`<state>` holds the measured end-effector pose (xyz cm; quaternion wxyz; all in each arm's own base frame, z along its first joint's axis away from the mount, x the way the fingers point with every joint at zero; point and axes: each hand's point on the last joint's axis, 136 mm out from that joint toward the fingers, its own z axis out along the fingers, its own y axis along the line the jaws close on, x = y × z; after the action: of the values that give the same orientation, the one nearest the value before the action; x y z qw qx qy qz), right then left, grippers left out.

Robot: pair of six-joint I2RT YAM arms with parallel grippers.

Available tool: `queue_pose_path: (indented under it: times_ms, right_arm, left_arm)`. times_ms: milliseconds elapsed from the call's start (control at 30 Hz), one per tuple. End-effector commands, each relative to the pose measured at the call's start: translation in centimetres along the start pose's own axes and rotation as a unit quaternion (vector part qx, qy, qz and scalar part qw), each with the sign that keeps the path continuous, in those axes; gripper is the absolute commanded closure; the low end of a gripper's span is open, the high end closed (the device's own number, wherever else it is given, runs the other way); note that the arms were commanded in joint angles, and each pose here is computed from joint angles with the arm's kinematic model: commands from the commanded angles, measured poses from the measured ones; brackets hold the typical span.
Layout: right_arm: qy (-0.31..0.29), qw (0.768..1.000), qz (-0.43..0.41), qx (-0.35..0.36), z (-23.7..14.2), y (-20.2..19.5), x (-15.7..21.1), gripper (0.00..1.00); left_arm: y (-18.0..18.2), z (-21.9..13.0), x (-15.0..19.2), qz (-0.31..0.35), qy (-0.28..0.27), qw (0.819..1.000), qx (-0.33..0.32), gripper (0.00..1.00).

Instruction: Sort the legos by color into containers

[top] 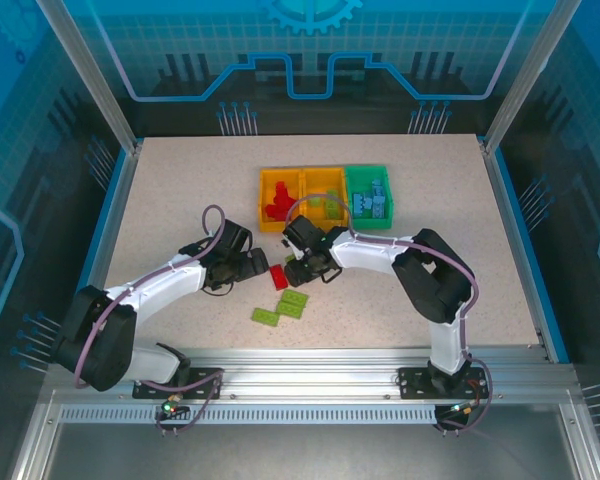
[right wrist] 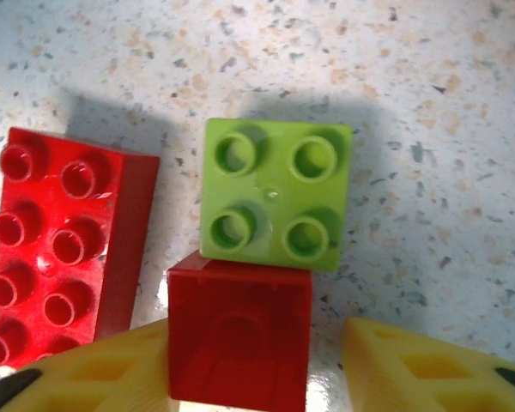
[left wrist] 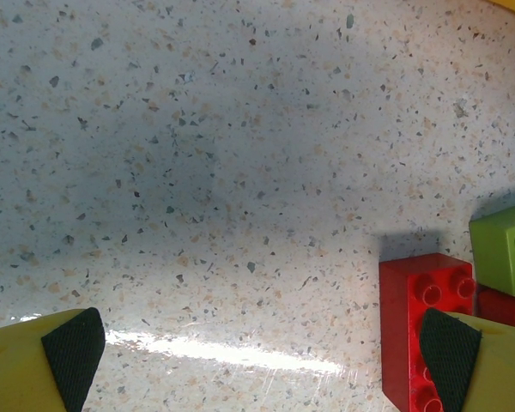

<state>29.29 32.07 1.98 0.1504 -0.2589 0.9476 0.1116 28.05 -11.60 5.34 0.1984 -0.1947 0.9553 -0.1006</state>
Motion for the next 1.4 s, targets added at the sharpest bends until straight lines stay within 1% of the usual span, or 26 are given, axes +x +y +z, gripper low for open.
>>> queue_pose_path:
  times_ms: [0,133,167,367,533,600,800,1033,1167,1233,1267,1300,1367]
  right_arm:
    - [-0.003,1.000,-0.008,0.009,-0.3,0.0,-0.6,0.58]
    - [-0.016,1.000,-0.013,0.011,-1.5,0.1,-0.9,0.72]
    - [-0.018,1.000,-0.014,0.012,-1.8,0.1,-0.9,0.74]
    - [-0.054,0.998,-0.017,0.007,-4.7,0.0,-2.8,0.74]
    - [-0.095,0.995,-0.004,0.001,-6.9,-0.9,-6.7,0.73]
    - [-0.104,0.995,0.004,0.004,-7.1,-1.6,-8.5,0.74]
    - [-0.089,0.995,0.040,0.015,-5.3,-4.0,-12.9,0.75]
    - [-0.092,0.992,0.081,0.020,-3.4,-6.2,-16.4,0.71]
    - [-0.098,0.992,0.080,0.007,-3.1,-6.0,-17.8,0.70]
    - [-0.098,0.992,0.077,0.007,-3.1,-6.0,-18.3,0.68]
    - [-0.102,0.992,0.076,0.008,-3.5,-5.9,-18.7,0.66]
    - [-0.094,0.993,0.076,0.011,-2.7,-6.1,-18.6,0.61]
    - [-0.090,0.993,0.078,0.012,-2.6,-6.3,-18.8,0.48]
  left_arm:
    - [0.4,-0.1,0.1,-0.005,-0.006,1.000,-0.004,0.01]
    - [0.4,-0.1,0.1,-0.004,-0.006,1.000,-0.005,0.01]
    - [0.5,-0.1,0.1,-0.004,-0.006,1.000,-0.006,0.01]
    - [0.2,-0.2,0.2,-0.004,-0.004,1.000,-0.002,0.01]
    - [-0.8,-0.1,0.7,0.000,0.004,1.000,0.014,0.01]
    - [-1.4,0.1,1.1,0.004,0.008,1.000,0.020,0.01]
    - [-2.7,1.0,2.7,0.018,0.030,0.999,0.021,0.01]
    - [-4.6,1.9,3.6,0.026,0.051,0.998,0.032,0.01]
    - [-5.6,2.0,3.9,0.033,0.054,0.997,0.038,0.01]
    - [-6.0,2.1,4.0,0.036,0.056,0.997,0.040,0.01]
    - [-6.2,2.2,4.1,0.038,0.056,0.997,0.040,0.01]
    - [-6.3,2.3,4.1,0.039,0.057,0.997,0.040,0.01]
    - [-6.5,2.6,4.3,0.042,0.062,0.996,0.039,0.01]
